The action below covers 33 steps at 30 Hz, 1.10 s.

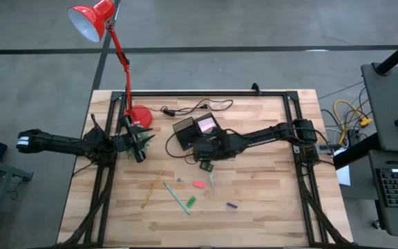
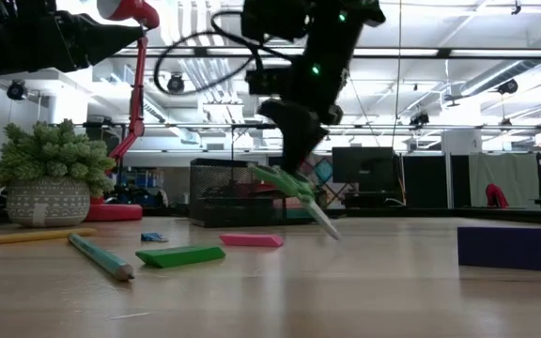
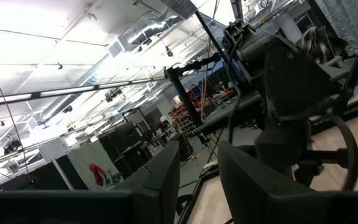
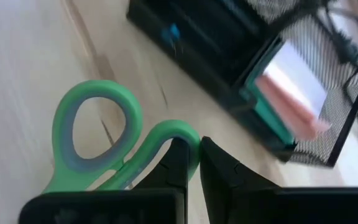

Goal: Pick and place office supplies into organizer
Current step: Put the green scissors into the black desk organizer bin

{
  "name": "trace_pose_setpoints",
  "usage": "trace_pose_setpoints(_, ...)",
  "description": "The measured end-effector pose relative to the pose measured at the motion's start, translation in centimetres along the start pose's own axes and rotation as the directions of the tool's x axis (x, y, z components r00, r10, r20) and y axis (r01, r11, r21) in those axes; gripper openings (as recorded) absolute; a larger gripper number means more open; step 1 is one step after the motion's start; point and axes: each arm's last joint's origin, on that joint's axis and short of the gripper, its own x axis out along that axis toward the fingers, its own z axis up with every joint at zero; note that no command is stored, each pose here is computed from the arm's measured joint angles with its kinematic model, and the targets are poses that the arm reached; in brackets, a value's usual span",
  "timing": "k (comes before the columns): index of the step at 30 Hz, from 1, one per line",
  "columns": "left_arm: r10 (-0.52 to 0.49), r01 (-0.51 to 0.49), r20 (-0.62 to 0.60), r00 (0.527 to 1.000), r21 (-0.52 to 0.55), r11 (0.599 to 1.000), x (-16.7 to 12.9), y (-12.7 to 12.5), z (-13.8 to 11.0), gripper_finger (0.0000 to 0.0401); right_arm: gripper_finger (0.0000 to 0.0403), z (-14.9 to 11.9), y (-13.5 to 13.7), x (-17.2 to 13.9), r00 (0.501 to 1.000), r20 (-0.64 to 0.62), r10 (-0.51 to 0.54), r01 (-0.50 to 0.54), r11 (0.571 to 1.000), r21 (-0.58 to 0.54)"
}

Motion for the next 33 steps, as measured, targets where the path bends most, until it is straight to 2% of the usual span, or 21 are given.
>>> trace_pose_setpoints(9,0.000,0.000,0.000,1.000,0.000,1.000,0.0,0.0,0.0,0.0096,0.0013,3.2,-0.5,-2.9,0.993,0.119,0.015,-0.006,0.997,-0.077)
trace_pose_setpoints(11,0.000,0.000,0.000,1.000,0.000,1.000,0.0,0.0,0.0,0.0096,0.0013,4.0,-0.9,-3.7,0.987,0.160,-0.032,0.045,0.996,-0.080)
trace_pose_setpoints(15,0.000,0.000,0.000,1.000,0.000,1.000,0.0,0.0,0.0,0.0096,0.0013,5.9,-2.6,-5.0,0.949,0.247,-0.197,0.201,0.979,0.010)
trace_pose_setpoints(19,0.000,0.000,0.000,1.000,0.000,1.000,0.0,0.0,0.0,0.0096,0.0013,7.5,-4.6,-6.0,0.866,0.311,-0.391,0.386,0.919,0.080)
trace_pose_setpoints(21,0.000,0.000,0.000,1.000,0.000,1.000,0.0,0.0,0.0,0.0096,0.0013,8.2,-5.5,-6.2,0.828,0.334,-0.451,0.438,0.891,0.117)
trace_pose_setpoints(33,0.001,-0.001,0.001,1.000,0.000,1.000,0.0,0.0,0.0,0.0096,0.0013,10.9,-9.8,-5.5,0.747,0.405,-0.528,0.472,0.849,0.238)
